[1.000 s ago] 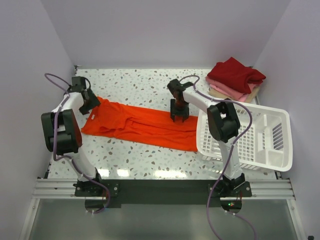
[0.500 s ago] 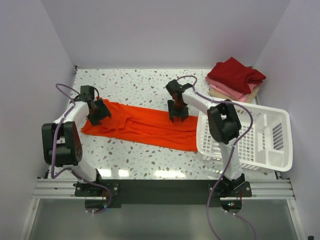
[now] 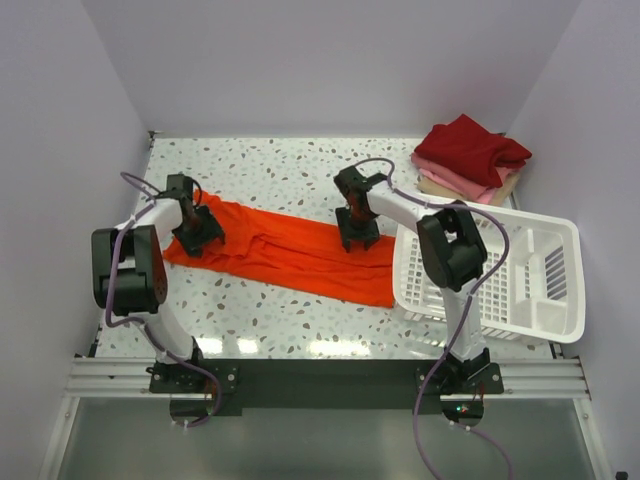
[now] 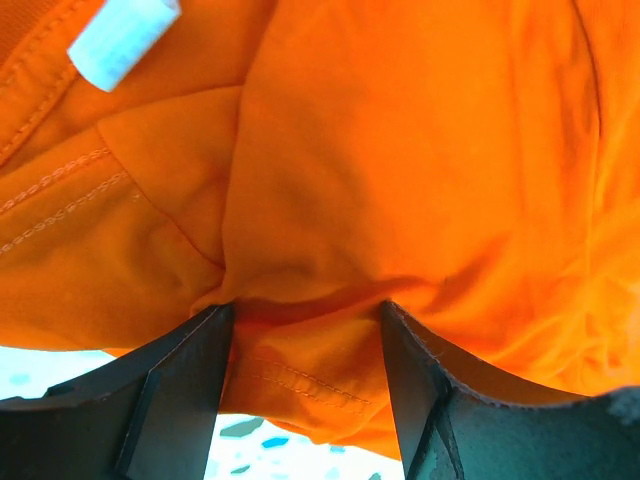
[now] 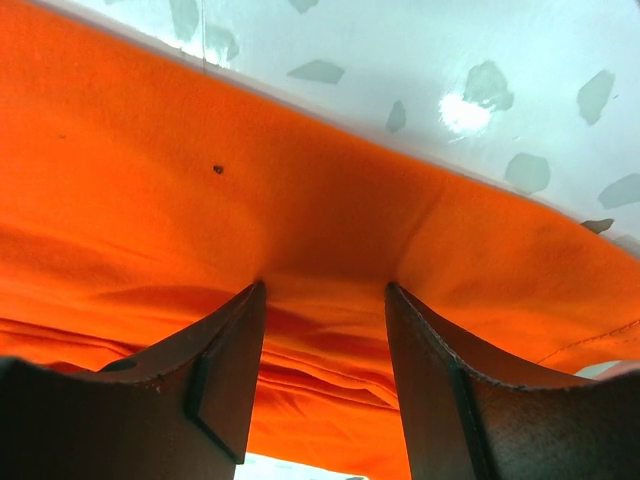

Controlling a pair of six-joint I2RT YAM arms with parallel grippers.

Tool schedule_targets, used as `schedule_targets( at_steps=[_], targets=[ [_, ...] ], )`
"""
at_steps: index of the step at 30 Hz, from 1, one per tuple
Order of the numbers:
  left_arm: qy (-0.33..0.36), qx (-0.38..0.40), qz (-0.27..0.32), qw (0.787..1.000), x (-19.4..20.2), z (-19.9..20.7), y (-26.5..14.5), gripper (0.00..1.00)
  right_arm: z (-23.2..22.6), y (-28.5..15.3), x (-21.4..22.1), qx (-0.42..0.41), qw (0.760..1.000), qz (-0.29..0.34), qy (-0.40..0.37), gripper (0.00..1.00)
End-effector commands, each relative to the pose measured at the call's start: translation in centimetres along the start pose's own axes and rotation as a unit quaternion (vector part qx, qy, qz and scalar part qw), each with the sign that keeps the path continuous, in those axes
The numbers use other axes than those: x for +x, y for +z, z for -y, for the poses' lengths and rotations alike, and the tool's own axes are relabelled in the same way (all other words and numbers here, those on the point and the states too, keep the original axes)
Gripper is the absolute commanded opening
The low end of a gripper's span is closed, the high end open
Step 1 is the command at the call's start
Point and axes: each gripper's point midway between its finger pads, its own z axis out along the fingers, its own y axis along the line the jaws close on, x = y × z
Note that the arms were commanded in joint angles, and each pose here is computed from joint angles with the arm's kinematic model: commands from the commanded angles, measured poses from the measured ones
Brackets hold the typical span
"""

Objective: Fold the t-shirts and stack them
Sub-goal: Fold the tshirt

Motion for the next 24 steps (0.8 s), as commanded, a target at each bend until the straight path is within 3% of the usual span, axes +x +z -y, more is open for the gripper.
schedule_targets(
  at_steps=[1, 14, 24],
  targets=[
    [0.01, -0.025, 0.014, 1.0, -2.0, -0.6, 2.1, 0.66, -0.3, 0.7, 2.5, -0.01, 0.999, -0.039, -0.012, 0.55],
    [0.044, -0.068, 0.094, 0.992, -13.9, 2.8, 4.6, 0.65, -4.5, -0.6, 5.1, -0.04, 0.995, -0.082, -0.03, 0.55],
    [0.051, -0.073, 0.13, 0.988, -20.2, 5.3, 8.2, 0.64, -7.8, -2.4, 6.4, -0.044, 0.994, -0.093, -0.047, 0.55]
  ],
)
